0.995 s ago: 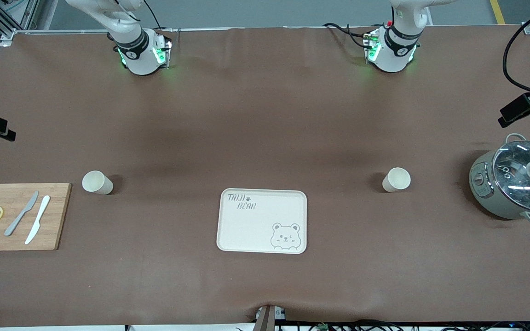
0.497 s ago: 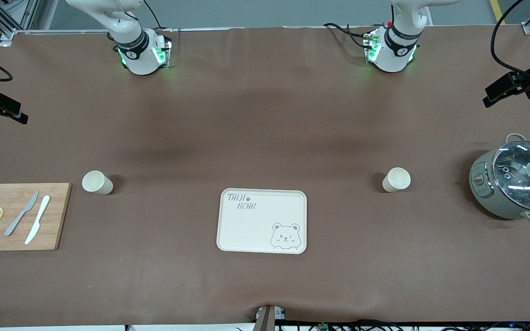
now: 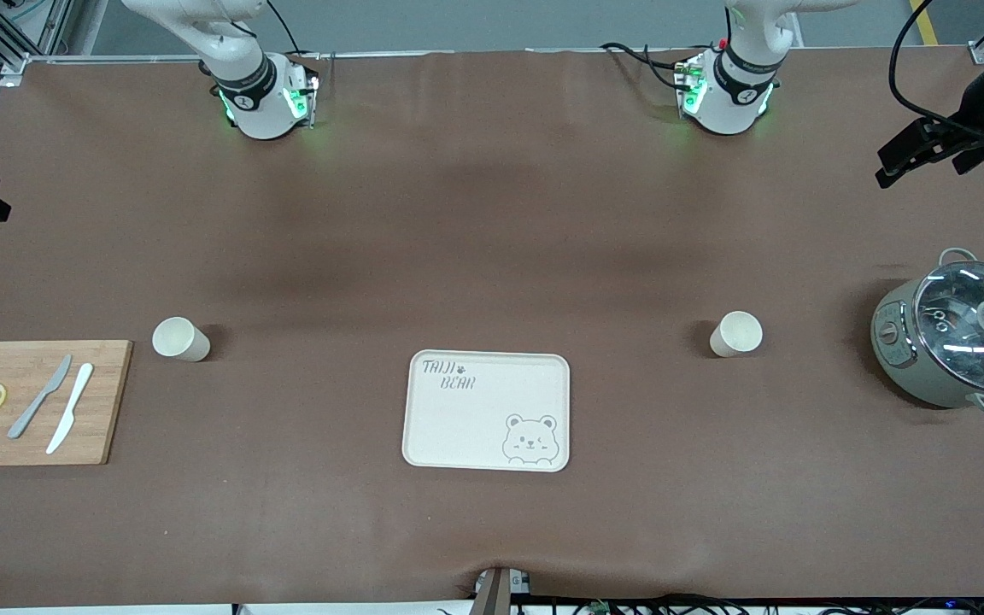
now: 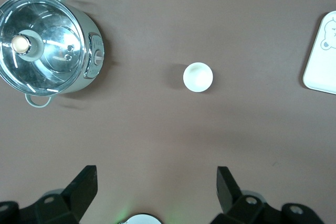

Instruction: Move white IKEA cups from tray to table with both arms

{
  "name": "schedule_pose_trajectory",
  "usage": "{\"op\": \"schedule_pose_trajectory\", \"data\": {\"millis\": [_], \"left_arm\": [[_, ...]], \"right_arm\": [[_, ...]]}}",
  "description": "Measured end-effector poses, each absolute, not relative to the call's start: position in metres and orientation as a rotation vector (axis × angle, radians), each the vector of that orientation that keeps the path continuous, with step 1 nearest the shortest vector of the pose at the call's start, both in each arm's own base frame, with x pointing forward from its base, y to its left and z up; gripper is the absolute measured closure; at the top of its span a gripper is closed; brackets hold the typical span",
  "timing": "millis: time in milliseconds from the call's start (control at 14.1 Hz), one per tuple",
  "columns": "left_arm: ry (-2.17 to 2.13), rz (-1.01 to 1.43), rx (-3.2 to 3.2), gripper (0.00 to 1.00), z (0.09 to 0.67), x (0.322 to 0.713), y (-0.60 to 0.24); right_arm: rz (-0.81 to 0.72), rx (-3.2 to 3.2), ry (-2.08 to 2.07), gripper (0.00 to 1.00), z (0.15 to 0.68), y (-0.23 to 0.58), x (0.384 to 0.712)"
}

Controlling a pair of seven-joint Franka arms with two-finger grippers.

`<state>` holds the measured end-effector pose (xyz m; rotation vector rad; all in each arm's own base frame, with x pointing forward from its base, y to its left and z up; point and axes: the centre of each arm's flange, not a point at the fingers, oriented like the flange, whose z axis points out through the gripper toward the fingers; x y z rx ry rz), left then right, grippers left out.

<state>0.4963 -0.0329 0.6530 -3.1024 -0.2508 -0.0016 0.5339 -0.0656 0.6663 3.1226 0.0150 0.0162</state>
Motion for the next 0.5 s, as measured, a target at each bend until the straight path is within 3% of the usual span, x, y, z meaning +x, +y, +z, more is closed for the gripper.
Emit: {"op": "schedule_pose_trajectory", "data": {"millis": [497], "left_arm": [[-0.167, 0.004, -3.109, 0.00, 0.6517, 0.4965, -0.0278]], "right_arm": [[0.030, 3.121, 0.021, 0.00, 0.6680, -0.0628, 0.5349]]}}
